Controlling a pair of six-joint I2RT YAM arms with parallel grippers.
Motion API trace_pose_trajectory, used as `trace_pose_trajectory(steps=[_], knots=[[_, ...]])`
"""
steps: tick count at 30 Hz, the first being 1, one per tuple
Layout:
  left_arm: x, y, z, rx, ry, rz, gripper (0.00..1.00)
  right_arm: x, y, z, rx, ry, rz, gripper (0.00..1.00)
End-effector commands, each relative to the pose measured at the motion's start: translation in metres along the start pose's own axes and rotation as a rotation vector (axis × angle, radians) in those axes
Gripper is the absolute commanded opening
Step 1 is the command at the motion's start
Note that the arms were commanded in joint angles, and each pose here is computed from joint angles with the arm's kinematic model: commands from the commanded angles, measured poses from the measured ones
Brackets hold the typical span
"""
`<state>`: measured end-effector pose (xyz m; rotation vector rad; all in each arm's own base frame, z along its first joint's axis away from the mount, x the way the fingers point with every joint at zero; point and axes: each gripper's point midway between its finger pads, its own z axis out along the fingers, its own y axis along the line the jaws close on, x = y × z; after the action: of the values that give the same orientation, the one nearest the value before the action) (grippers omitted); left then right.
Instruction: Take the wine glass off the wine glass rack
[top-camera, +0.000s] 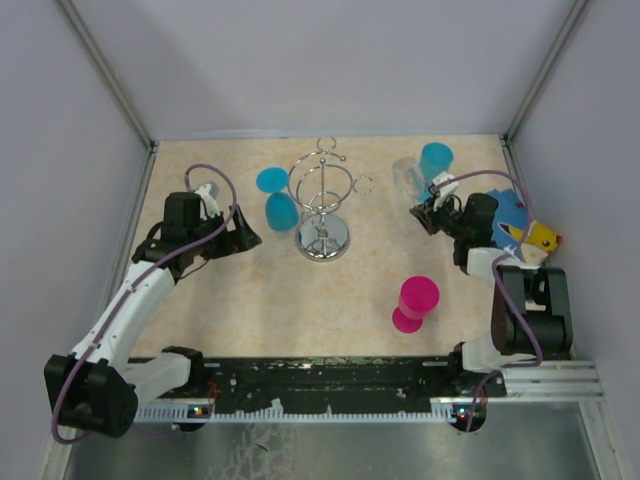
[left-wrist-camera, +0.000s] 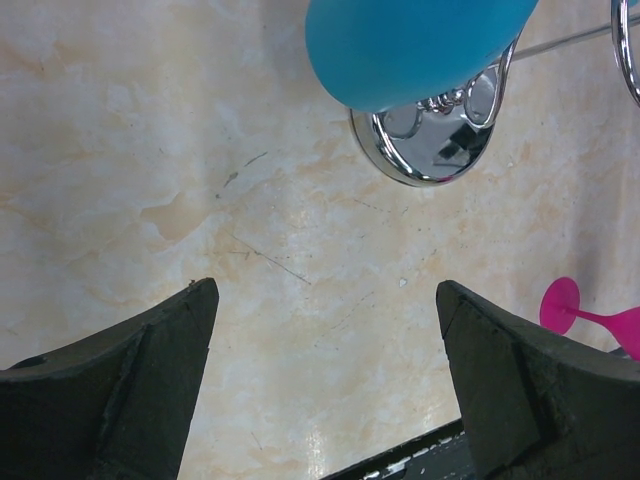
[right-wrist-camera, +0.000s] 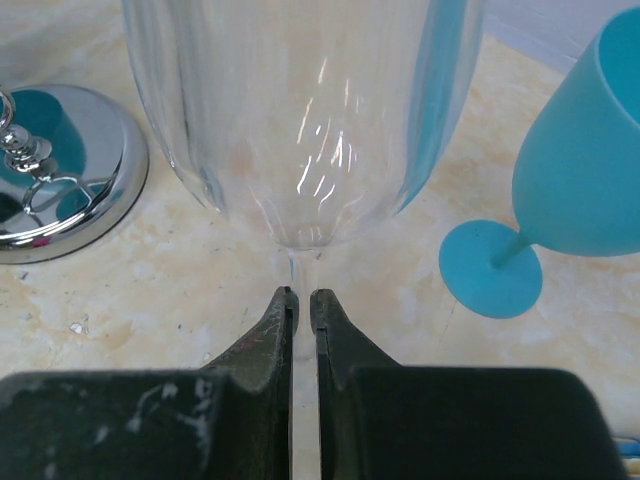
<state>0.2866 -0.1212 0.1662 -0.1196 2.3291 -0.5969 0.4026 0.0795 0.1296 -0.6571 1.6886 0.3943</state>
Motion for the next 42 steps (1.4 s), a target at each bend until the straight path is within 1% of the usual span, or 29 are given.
trace_pose_trajectory(steps=[1, 6, 10, 12, 14, 18, 21, 23, 25, 28, 30, 32, 33, 36, 39, 42], knots=[[-0.011, 0.001, -0.006, -0.017, -0.042, 0.018, 0.95, -0.047, -0.004, -0.004, 0.003, -0.137, -0.121, 0.0], [-0.033, -0.008, -0.028, -0.014, -0.138, 0.022, 0.95, -0.072, 0.004, -0.021, 0.021, -0.207, -0.15, 0.0], [-0.048, -0.015, -0.044, -0.001, -0.225, 0.032, 0.95, -0.099, 0.015, -0.045, 0.054, -0.273, -0.194, 0.0], [-0.05, -0.014, -0.048, -0.009, -0.239, 0.032, 0.95, -0.124, 0.024, -0.057, 0.058, -0.318, -0.225, 0.0], [-0.049, -0.015, -0.048, -0.009, -0.23, 0.028, 0.95, -0.144, 0.036, -0.064, 0.053, -0.331, -0.25, 0.0], [-0.044, -0.011, -0.046, -0.028, -0.21, 0.016, 0.94, -0.182, 0.083, -0.069, -0.029, -0.311, -0.273, 0.0], [-0.044, -0.008, -0.046, -0.041, -0.218, 0.012, 0.94, -0.199, 0.136, -0.08, -0.135, -0.295, -0.274, 0.0], [-0.045, -0.005, -0.046, -0.053, -0.221, 0.01, 0.94, -0.209, 0.17, -0.092, -0.189, -0.318, -0.262, 0.0], [-0.044, -0.004, -0.046, -0.063, -0.217, 0.009, 0.94, -0.216, 0.193, -0.1, -0.212, -0.321, -0.2, 0.0], [-0.044, -0.002, -0.045, -0.073, -0.208, 0.007, 0.94, -0.211, 0.229, -0.102, -0.282, -0.234, -0.119, 0.0], [-0.043, -0.001, -0.046, -0.077, -0.208, 0.004, 0.94, -0.202, 0.261, -0.096, -0.335, -0.184, -0.135, 0.0], [-0.044, -0.001, -0.047, -0.083, -0.213, 0.001, 0.94, -0.195, 0.303, -0.096, -0.397, -0.182, -0.168, 0.0], [-0.043, 0.0, -0.048, -0.085, -0.213, -0.001, 0.94, -0.189, 0.313, -0.091, -0.397, -0.168, -0.164, 0.0], [-0.04, 0.01, -0.054, -0.144, -0.222, -0.045, 0.94, -0.165, 0.339, -0.068, -0.404, -0.107, -0.05, 0.0], [-0.038, 0.017, -0.06, -0.183, -0.249, -0.08, 0.94, -0.147, 0.357, -0.052, -0.371, -0.145, -0.021, 0.0], [-0.026, 0.022, -0.056, -0.199, -0.206, -0.115, 0.94, -0.134, 0.362, -0.037, -0.329, -0.158, 0.021, 0.0]])
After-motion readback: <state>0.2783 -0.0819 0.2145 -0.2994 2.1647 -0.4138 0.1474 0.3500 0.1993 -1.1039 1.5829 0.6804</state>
